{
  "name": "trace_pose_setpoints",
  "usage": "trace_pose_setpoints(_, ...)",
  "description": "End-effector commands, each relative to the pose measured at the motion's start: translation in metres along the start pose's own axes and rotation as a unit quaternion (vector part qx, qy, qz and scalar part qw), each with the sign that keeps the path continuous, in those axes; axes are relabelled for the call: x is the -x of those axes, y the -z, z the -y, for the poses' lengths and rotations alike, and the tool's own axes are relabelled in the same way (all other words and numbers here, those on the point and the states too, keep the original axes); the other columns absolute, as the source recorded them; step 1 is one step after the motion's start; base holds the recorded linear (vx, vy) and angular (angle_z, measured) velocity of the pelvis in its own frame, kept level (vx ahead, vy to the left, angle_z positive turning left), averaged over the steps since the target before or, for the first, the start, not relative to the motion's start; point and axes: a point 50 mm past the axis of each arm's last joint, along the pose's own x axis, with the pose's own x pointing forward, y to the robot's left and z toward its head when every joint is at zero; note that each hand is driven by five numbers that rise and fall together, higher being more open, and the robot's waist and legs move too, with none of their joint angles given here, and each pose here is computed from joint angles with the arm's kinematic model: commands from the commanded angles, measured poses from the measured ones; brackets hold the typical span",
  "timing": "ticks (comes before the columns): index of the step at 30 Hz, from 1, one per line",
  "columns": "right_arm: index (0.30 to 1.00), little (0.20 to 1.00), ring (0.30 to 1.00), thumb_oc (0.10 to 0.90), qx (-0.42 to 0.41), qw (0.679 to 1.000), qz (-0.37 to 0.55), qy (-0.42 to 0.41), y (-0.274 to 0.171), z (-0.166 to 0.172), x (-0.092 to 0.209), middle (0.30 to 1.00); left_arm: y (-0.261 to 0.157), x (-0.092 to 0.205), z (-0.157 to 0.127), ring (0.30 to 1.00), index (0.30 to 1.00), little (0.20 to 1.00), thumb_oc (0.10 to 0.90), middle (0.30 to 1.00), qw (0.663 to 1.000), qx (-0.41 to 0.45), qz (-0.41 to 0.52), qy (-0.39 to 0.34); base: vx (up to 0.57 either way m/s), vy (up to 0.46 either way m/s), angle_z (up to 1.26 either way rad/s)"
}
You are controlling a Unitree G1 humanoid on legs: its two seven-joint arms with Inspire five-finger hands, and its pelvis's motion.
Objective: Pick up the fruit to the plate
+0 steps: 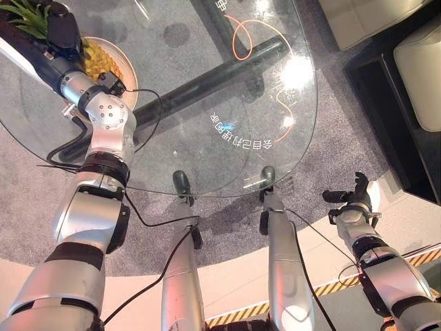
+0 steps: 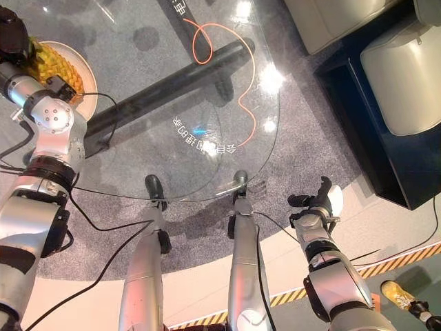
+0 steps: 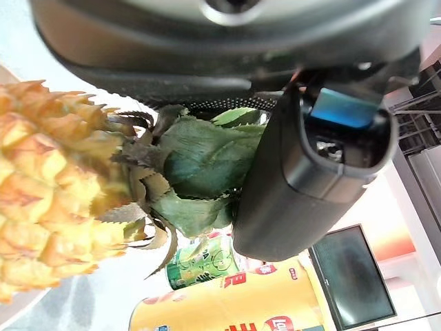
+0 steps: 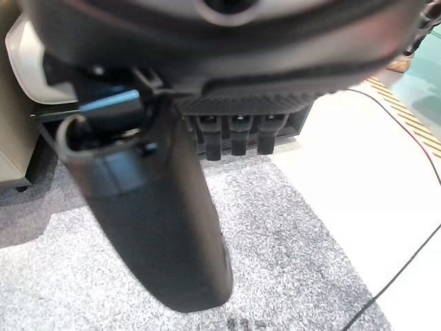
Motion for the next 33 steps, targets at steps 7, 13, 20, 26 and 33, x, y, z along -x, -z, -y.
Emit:
trace_pose_setpoints(7,0.9,0.9,0.9,0.8,0.015,0.999,-0.006,0.044,0.011,0.011,-0.001,0.9,-0.069,-0.042,0.004,0.749,0.749,0.724,0.624,0.749,0.988,0.054,0.142,-0.008,0.0,0.0,0.0)
trace_pose_setpoints(13,0.9,0.9,0.9,0.8,0.014,0.999,-0.008,0.048,0.013,0.014,-0.002,0.9,-0.066,-0.039,0.004,0.716,0.716,0.686,0.586,0.716,0.988,0.049,0.144,0.008,0.0,0.0,0.0)
trace_pose_setpoints(20,0.9,0.9,0.9,0.8,0.01,0.999,-0.005,0.051,0.01,0.014,-0.003,0.9,-0.064,-0.036,0.004,0.705,0.705,0.672,0.572,0.705,0.988,0.051,0.147,0.022,0.0,0.0,0.0)
trace_pose_setpoints(26,0.9,0.9,0.9,0.8,0.008,0.998,-0.009,0.054,0.014,0.014,-0.001,0.9,-0.06,-0.032,0.002,0.752,0.752,0.727,0.627,0.752,0.987,0.05,0.146,0.032,0.0,0.0,0.0)
trace_pose_setpoints(33,0.9,0.9,0.9,0.8,0.002,0.998,-0.012,0.06,0.013,0.016,-0.002,0.9,-0.054,-0.028,-0.004,0.789,0.789,0.771,0.671,0.789,0.987,0.053,0.147,0.034,-0.01,-0.004,0.03)
